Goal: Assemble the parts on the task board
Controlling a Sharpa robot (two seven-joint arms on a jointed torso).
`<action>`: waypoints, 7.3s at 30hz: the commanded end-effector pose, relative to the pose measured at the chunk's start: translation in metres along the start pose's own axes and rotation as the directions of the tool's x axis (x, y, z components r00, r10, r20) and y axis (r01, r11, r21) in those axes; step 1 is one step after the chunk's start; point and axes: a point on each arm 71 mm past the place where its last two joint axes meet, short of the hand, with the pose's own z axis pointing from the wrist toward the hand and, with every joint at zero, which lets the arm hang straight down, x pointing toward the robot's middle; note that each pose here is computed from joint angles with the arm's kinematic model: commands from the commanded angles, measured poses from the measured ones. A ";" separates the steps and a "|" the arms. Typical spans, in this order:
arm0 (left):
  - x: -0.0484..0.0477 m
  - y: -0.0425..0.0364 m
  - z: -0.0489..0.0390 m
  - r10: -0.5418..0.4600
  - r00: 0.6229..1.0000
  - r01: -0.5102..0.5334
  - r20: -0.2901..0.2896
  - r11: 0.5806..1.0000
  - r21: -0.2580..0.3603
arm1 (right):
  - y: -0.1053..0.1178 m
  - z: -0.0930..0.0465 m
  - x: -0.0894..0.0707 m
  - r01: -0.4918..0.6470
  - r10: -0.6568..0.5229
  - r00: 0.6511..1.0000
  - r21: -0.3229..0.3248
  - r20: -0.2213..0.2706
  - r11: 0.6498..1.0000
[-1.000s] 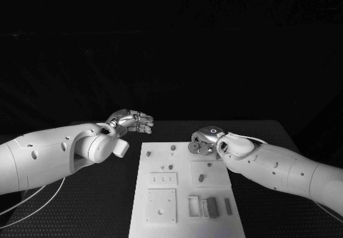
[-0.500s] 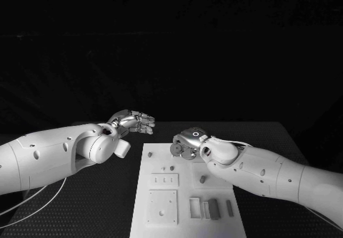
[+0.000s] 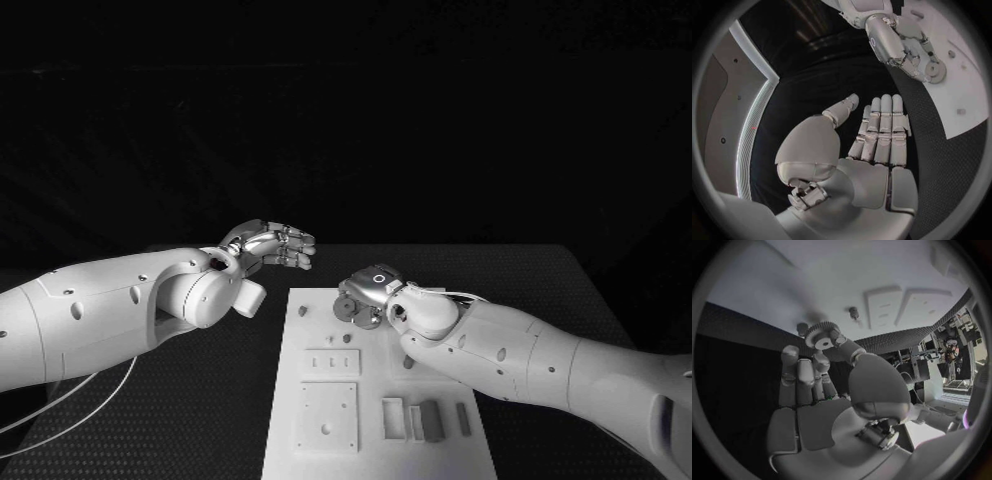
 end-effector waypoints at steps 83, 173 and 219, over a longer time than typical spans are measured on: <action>-0.0137 0.0005 0.0000 0.009 1.000 -0.009 0.012 1.000 0.013 | -0.171 -0.123 0.010 -0.427 0.429 0.903 0.201 0.036 0.882; -0.0114 0.0034 -0.0016 0.010 1.000 -0.010 0.000 1.000 0.003 | -0.143 -0.108 0.071 -0.535 0.547 0.835 0.319 0.060 0.782; 0.0356 0.0187 0.0080 0.275 0.946 -0.309 -0.173 0.926 -0.218 | -0.041 -0.056 -0.031 -0.445 0.443 0.896 0.084 0.036 0.892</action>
